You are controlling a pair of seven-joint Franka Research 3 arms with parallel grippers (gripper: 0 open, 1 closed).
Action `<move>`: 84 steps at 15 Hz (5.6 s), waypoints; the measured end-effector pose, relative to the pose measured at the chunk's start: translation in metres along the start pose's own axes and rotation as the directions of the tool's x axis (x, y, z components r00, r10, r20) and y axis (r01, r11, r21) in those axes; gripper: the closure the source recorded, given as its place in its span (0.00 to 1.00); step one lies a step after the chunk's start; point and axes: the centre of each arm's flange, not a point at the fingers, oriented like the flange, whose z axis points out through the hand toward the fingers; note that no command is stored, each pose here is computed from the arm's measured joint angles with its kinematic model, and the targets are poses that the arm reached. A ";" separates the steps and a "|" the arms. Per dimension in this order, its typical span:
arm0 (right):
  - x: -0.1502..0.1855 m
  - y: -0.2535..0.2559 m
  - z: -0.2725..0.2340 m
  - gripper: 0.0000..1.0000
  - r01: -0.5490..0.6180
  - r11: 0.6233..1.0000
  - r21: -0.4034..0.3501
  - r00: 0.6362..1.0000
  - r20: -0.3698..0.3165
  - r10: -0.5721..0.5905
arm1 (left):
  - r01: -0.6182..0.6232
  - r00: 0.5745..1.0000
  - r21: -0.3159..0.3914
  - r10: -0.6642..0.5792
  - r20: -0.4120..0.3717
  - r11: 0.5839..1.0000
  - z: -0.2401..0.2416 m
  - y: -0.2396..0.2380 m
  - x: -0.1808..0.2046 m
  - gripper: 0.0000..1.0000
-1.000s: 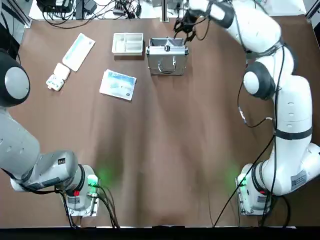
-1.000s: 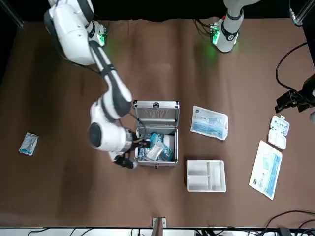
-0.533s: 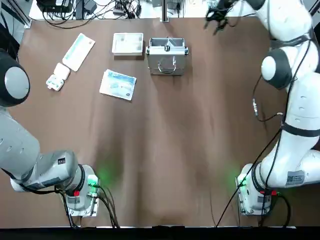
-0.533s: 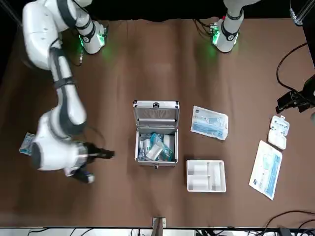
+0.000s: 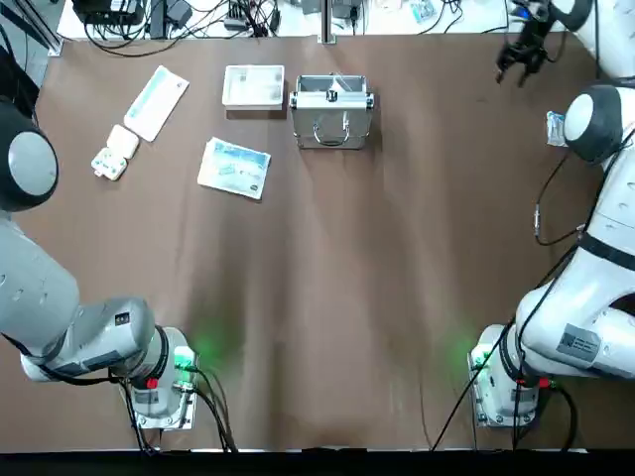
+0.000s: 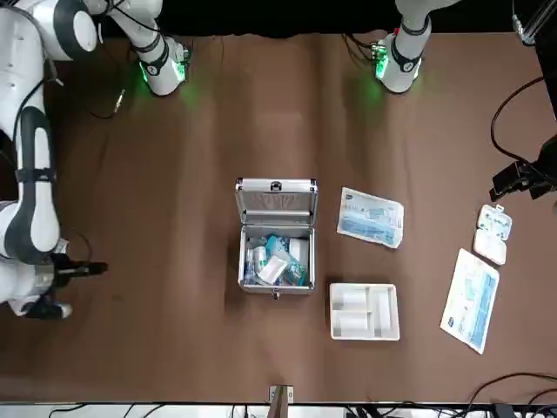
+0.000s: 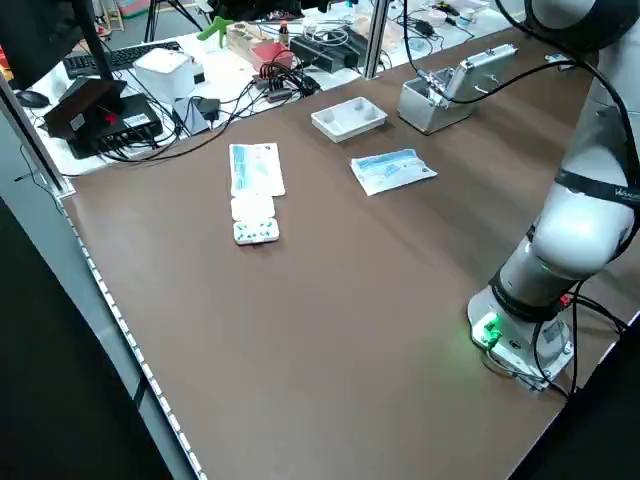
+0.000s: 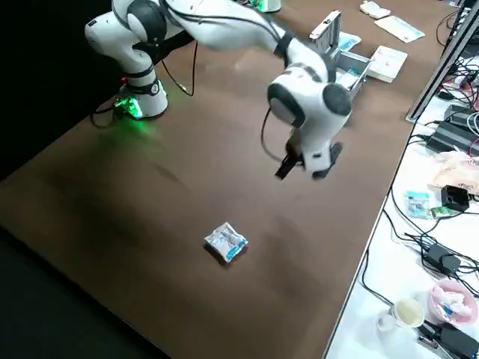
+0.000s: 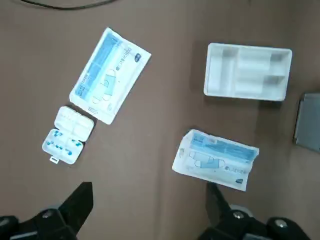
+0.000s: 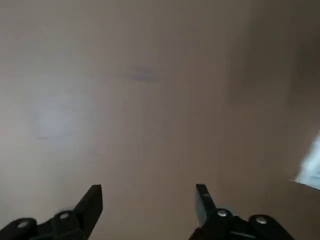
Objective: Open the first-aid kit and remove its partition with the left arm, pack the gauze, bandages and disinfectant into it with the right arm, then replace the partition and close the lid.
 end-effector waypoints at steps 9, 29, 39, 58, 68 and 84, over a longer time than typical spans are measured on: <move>-0.036 0.189 0.041 0.11 -0.053 0.997 -0.051 0.997 -0.064 0.050 | 0.020 1.000 0.000 -0.020 -0.012 1.000 0.006 -0.013 0.003 0.00; -0.044 0.259 0.108 0.58 -0.132 0.991 -0.030 0.983 -0.135 0.127 | 0.014 1.000 -0.002 -0.014 -0.026 1.000 0.006 -0.009 0.005 0.00; 0.001 0.090 0.071 0.90 -0.237 0.969 0.073 0.971 -0.015 0.239 | 0.016 1.000 -0.002 -0.016 -0.026 1.000 0.006 -0.010 0.005 0.00; -0.037 -0.466 0.007 0.90 -0.502 0.715 0.486 0.837 0.066 0.543 | -0.024 0.999 -0.011 0.024 -0.040 1.000 0.010 0.013 0.006 0.00; -0.049 -0.537 0.087 0.89 -0.548 0.696 0.465 0.796 0.034 0.604 | -0.031 0.998 -0.014 0.030 -0.059 0.999 0.010 0.017 0.008 0.00; -0.042 -0.528 0.149 0.87 -0.596 0.702 0.389 0.779 0.069 0.623 | -0.110 0.990 -0.126 0.097 -0.102 0.986 0.220 0.104 0.088 0.00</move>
